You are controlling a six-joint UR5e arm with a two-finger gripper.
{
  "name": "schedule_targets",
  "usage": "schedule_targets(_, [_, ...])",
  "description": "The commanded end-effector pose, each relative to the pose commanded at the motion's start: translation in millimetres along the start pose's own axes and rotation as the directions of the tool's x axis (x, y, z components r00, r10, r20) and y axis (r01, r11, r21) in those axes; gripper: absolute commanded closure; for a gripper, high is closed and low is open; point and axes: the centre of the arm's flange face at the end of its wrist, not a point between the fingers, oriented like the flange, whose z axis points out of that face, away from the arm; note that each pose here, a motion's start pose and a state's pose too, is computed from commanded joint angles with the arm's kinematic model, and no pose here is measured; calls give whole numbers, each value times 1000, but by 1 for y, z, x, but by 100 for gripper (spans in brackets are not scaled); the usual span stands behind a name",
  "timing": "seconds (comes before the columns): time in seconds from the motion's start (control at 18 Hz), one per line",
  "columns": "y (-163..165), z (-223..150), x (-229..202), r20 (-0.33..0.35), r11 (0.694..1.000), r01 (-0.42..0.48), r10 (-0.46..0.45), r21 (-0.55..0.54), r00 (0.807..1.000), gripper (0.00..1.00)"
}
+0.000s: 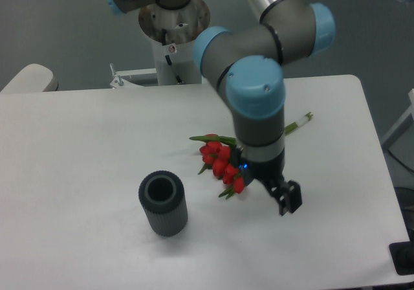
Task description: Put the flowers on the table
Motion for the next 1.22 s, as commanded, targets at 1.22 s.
schedule_targets(1.22, [-5,-6,-1,-40,991,34,-29,126,999,0])
